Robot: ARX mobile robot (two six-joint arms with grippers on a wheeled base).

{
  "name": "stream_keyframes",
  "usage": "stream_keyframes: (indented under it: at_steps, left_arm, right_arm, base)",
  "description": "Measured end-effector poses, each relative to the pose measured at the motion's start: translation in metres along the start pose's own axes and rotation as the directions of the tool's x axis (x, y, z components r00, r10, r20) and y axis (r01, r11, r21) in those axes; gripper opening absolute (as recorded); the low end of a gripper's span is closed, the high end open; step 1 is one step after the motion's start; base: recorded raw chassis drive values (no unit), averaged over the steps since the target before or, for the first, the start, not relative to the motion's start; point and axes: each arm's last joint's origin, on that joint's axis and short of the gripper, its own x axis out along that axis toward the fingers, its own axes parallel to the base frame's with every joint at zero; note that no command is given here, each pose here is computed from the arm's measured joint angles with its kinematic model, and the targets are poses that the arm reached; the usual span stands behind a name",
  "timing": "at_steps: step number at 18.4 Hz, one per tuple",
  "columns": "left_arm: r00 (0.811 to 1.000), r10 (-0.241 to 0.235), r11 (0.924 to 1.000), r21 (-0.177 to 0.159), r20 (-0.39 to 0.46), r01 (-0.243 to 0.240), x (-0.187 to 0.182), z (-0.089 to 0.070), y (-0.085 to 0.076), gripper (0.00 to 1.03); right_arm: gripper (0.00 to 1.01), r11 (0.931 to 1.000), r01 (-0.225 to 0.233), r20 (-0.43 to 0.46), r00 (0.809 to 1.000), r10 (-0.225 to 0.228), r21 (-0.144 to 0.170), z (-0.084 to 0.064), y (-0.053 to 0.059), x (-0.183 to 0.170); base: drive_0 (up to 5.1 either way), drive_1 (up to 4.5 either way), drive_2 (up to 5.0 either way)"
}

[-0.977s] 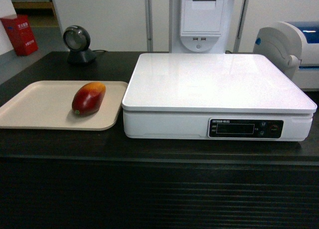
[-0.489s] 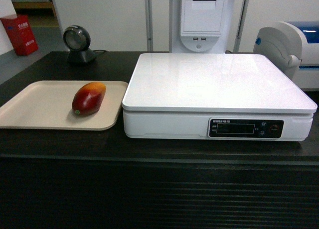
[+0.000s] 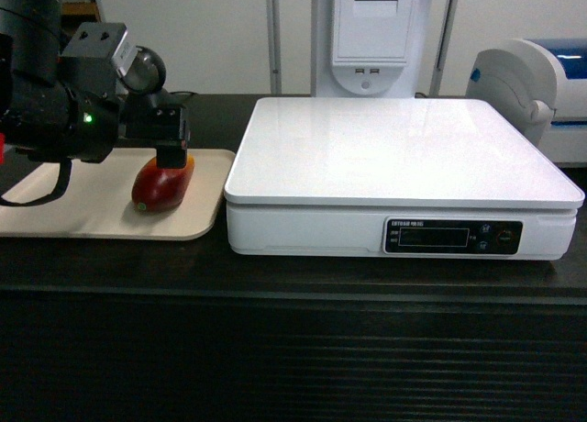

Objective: Place dark red mango on scale at checkout

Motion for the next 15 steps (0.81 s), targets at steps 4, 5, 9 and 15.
stream_keyframes:
  at_steps: [4,5,9,15]
  left_arm:
    - [0.998,0.024,0.9996,-0.010,-0.055,-0.025,0.040,0.017,0.007,0.98]
    - [0.998,0.023,0.9997,-0.013,-0.050,-0.023,0.046,0.024,0.007,0.98]
    - [0.995,0.042,0.9991,0.001,-0.093,-0.042,0.064,0.036,0.009,0.98]
    - [0.985,0.042,0.9989,0.026,-0.166,-0.038,0.082,0.016,0.008,0.98]
  right_arm:
    - [0.98,1.0000,0.000,0.000,1.000,0.000,0.000,0.000,0.000,0.000]
    - [0.98,1.0000,0.000,0.000,1.000,0.000,0.000,0.000,0.000,0.000]
    - [0.98,1.0000,0.000,0.000,1.000,0.000,0.000,0.000,0.000,0.000]
    - [0.98,1.0000,0.000,0.000,1.000,0.000,0.000,0.000,0.000,0.000]
  base:
    - [0.0,0.00,0.0]
    - [0.0,0.00,0.0]
    - [0.0,0.00,0.0]
    - [0.0,0.00,0.0]
